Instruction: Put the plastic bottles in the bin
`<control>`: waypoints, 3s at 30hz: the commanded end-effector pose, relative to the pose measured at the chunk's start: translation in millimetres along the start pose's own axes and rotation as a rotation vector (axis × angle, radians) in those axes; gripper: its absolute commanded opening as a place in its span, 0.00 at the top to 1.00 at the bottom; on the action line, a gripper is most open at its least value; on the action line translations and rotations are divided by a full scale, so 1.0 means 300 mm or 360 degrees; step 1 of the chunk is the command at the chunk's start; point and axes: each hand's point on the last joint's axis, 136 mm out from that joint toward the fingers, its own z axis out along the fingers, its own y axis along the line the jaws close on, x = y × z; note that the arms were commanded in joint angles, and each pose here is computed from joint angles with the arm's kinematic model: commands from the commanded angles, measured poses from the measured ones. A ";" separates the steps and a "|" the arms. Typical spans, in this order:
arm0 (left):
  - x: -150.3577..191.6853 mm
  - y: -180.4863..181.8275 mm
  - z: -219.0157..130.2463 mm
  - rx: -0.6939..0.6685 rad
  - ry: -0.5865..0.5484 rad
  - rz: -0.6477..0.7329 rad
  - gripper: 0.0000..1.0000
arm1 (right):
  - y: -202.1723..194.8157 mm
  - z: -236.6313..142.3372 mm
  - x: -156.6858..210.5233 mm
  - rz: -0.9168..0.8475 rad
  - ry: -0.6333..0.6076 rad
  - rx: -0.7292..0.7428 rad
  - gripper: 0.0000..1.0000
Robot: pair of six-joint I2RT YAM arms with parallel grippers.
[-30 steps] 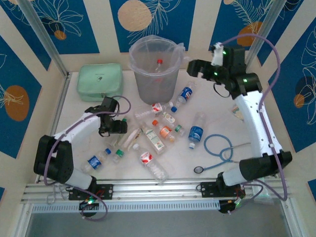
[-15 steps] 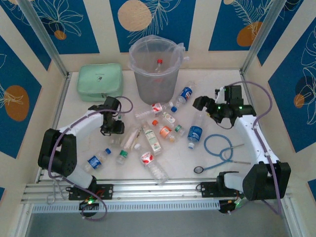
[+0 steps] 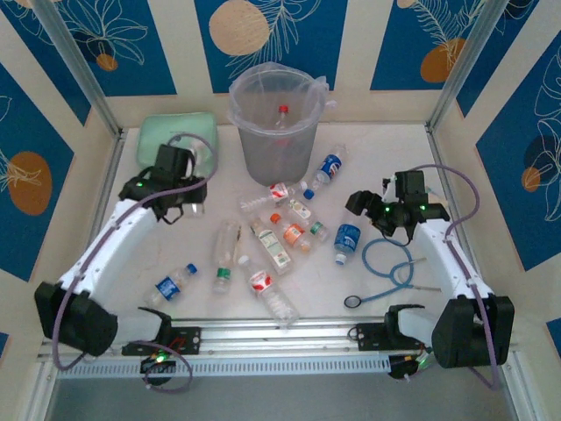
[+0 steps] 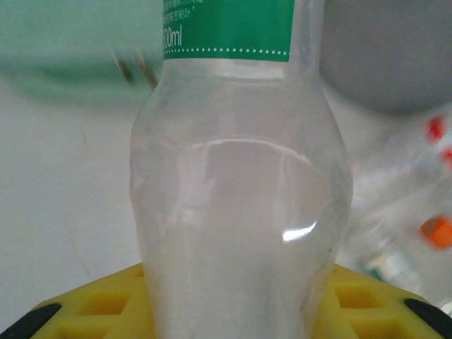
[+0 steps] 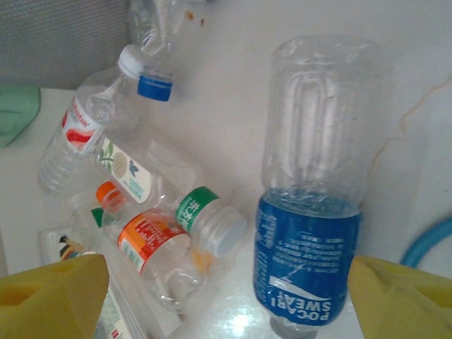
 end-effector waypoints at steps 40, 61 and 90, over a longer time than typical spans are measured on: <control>-0.865 -0.598 0.059 0.0683 -0.0874 0.0246 1.00 | -0.072 -0.069 0.120 -0.0074 0.0090 0.0408 0.01; -0.514 -0.731 0.557 0.0535 -0.0260 0.0579 0.96 | -0.080 -0.086 0.154 -0.0089 0.0169 0.0278 0.01; -0.608 -0.726 0.386 0.0576 -0.0416 0.0587 0.10 | -0.122 -0.094 0.141 -0.0042 0.0024 0.0255 0.01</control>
